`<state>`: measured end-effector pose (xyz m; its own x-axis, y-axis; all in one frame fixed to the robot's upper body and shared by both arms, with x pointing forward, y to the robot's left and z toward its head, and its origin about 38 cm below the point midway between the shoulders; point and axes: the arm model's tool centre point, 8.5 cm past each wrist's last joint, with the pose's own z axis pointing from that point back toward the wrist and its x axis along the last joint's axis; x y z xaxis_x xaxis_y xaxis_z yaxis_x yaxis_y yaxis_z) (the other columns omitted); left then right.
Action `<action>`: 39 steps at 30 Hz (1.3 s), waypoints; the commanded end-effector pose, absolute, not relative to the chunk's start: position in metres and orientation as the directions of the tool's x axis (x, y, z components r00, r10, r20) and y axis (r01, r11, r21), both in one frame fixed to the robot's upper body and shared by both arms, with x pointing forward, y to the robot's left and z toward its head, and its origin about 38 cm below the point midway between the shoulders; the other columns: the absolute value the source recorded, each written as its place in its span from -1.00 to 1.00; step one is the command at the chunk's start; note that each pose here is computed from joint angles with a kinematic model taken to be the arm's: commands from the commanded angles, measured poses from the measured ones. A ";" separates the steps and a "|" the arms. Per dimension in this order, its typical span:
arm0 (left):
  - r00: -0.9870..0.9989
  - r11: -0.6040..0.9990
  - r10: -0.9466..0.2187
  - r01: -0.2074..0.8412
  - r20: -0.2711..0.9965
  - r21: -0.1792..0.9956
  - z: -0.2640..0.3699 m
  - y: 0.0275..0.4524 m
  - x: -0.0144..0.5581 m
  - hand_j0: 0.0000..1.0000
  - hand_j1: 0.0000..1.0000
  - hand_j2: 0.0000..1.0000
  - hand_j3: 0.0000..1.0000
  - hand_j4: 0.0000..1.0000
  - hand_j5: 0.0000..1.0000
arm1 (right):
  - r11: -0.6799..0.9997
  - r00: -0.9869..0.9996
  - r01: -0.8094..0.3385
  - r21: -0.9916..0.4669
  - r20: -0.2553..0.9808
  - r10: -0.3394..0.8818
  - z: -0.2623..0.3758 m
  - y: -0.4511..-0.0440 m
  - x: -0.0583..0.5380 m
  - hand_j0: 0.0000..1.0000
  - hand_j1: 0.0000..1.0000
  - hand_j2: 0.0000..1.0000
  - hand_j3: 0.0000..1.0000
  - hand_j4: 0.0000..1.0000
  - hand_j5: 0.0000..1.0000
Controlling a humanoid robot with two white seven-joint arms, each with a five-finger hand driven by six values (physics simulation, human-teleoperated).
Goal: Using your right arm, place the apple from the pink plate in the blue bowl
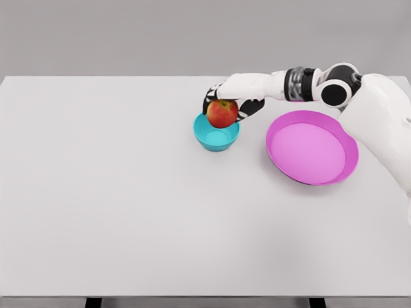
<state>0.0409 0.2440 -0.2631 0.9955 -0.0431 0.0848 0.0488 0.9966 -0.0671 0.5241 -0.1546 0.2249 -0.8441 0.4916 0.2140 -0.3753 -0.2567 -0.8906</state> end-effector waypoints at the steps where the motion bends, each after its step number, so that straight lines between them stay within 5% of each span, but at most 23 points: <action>1: 0.995 0.997 -0.043 0.049 0.085 -0.067 -0.263 0.244 0.041 1.00 1.00 1.00 1.00 1.00 1.00 | -0.250 -0.838 -0.384 -0.889 0.223 0.498 0.223 -0.155 0.525 0.27 0.27 0.27 0.27 0.27 0.27; 2: 0.995 0.997 -0.043 0.049 0.085 -0.067 -0.263 0.244 0.041 1.00 1.00 1.00 1.00 1.00 1.00 | -0.250 -0.838 -0.384 -0.889 0.223 0.498 0.223 -0.155 0.525 0.77 0.77 0.77 0.77 0.77 0.77; 3: 0.996 0.997 -0.043 0.049 0.084 -0.067 -0.263 0.244 0.041 1.00 1.00 1.00 1.00 1.00 1.00 | -0.248 -0.838 -0.385 -0.889 0.224 0.498 0.223 -0.155 0.525 1.00 1.00 1.00 1.00 1.00 1.00; 16: 0.995 0.997 -0.043 0.049 0.085 -0.067 -0.263 0.244 0.041 1.00 1.00 1.00 1.00 1.00 1.00 | -0.240 -0.837 -0.367 -0.899 0.206 0.507 0.235 -0.164 0.528 1.00 1.00 1.00 1.00 1.00 1.00; 25: 0.995 0.997 -0.042 0.048 0.085 -0.068 -0.263 0.244 0.041 1.00 1.00 1.00 1.00 1.00 1.00 | 0.093 -0.638 -0.270 -0.958 0.251 0.728 0.299 -0.336 0.529 1.00 1.00 1.00 1.00 1.00 1.00; 28: 0.995 0.997 -0.042 0.048 0.085 -0.068 -0.263 0.244 0.041 1.00 1.00 1.00 1.00 1.00 1.00 | 0.214 -0.620 -0.220 -0.952 0.306 0.722 0.288 -0.359 0.504 1.00 1.00 1.00 1.00 1.00 1.00; 39: 0.995 0.997 -0.043 0.049 0.085 -0.067 -0.263 0.244 0.041 1.00 1.00 1.00 1.00 1.00 1.00 | 0.197 -0.626 -0.230 -0.953 0.300 0.720 0.265 -0.364 0.476 1.00 1.00 1.00 1.00 1.00 1.00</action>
<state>0.0409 0.2440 -0.2631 0.9954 -0.0432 0.0850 0.0490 0.9965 -0.0673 0.4760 -0.3635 0.2601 -0.6234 0.7218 0.3006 -0.2401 0.1892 -0.9521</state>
